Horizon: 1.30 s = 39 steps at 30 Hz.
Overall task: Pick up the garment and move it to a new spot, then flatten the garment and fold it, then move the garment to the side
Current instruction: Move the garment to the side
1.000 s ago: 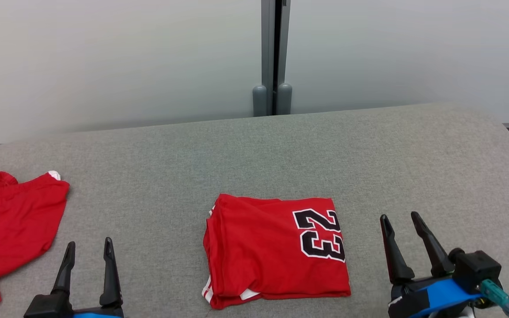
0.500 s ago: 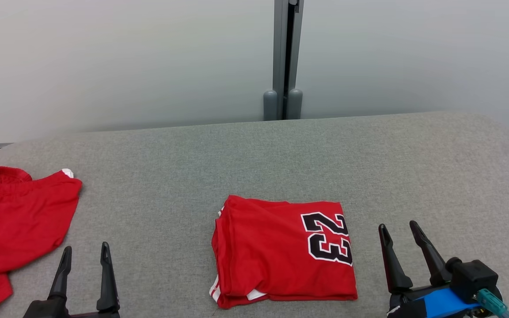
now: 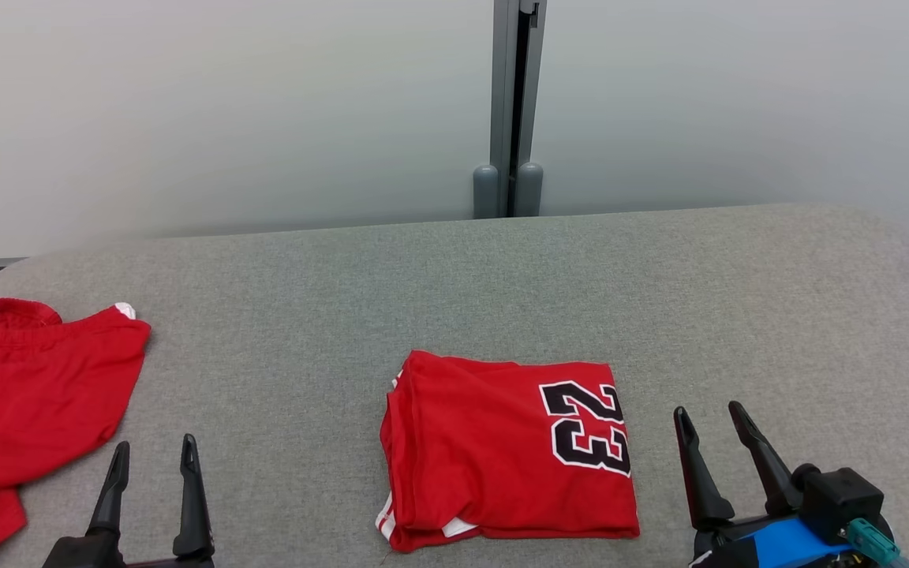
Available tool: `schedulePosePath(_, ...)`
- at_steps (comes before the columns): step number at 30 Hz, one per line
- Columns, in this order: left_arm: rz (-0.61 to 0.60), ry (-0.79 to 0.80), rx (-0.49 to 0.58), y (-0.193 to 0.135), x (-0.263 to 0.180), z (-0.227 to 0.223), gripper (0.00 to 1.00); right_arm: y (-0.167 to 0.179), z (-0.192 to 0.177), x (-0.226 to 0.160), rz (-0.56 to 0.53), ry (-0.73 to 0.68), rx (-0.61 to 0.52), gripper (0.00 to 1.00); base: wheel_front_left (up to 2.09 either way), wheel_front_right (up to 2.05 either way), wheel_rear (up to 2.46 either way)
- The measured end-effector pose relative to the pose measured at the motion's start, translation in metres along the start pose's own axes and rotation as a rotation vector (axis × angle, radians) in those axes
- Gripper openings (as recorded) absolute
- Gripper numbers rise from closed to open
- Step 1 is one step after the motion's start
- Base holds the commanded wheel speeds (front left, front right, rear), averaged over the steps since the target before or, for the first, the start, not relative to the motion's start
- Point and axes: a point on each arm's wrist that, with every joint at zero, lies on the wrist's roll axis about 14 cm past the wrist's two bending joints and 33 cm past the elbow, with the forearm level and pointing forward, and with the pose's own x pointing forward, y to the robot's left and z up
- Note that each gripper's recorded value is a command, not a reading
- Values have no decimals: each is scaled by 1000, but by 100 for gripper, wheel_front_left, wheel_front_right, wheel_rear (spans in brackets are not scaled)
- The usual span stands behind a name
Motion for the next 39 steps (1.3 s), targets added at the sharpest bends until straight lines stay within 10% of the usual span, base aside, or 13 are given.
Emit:
schedulePosePath(15, 0, 15, 0, 0, 6, -5, 100, 15, -12, 34, 60, 55, -20, 100, 0, 0, 0)
schedulePosePath(39, 33, 75, -21, 5, 28, -26, 100, 18, -137, 46, 84, 491, 7, 100, 0, 0, 0)
